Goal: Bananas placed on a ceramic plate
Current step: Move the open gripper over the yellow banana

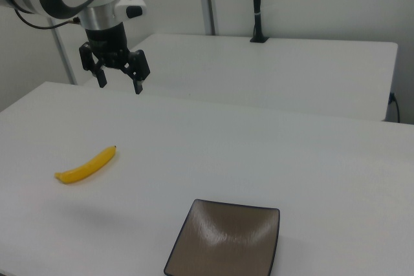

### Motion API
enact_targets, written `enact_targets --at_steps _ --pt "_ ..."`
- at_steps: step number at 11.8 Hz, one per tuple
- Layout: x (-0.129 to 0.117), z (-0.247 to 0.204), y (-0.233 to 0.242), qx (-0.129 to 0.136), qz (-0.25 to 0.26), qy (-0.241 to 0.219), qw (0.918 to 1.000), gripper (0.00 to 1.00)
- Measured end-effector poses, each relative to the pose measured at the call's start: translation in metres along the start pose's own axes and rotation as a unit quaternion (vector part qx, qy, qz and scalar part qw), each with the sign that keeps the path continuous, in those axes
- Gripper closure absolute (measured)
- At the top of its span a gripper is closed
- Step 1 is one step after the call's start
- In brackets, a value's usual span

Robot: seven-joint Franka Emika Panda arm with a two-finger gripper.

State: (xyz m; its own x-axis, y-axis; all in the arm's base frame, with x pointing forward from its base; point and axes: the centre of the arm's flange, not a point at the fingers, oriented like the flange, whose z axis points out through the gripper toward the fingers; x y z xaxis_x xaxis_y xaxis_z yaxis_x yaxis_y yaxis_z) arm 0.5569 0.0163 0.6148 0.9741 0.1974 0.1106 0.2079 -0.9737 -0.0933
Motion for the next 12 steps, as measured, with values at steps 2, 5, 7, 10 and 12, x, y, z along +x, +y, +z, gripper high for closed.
enact_targets --at_steps 2,5,7,10,12 --pt "0.000 0.007 0.000 0.001 -0.001 -0.006 1.0000 0.00" --pt "0.004 0.024 -0.001 0.002 -0.002 -0.020 0.9998 0.00" --pt "0.008 0.030 -0.003 0.000 -0.004 -0.017 0.9998 0.00" --pt "0.010 0.030 -0.013 0.001 -0.013 -0.018 0.9998 0.00" --pt "0.012 0.028 -0.031 0.002 -0.029 -0.014 0.9995 0.00"
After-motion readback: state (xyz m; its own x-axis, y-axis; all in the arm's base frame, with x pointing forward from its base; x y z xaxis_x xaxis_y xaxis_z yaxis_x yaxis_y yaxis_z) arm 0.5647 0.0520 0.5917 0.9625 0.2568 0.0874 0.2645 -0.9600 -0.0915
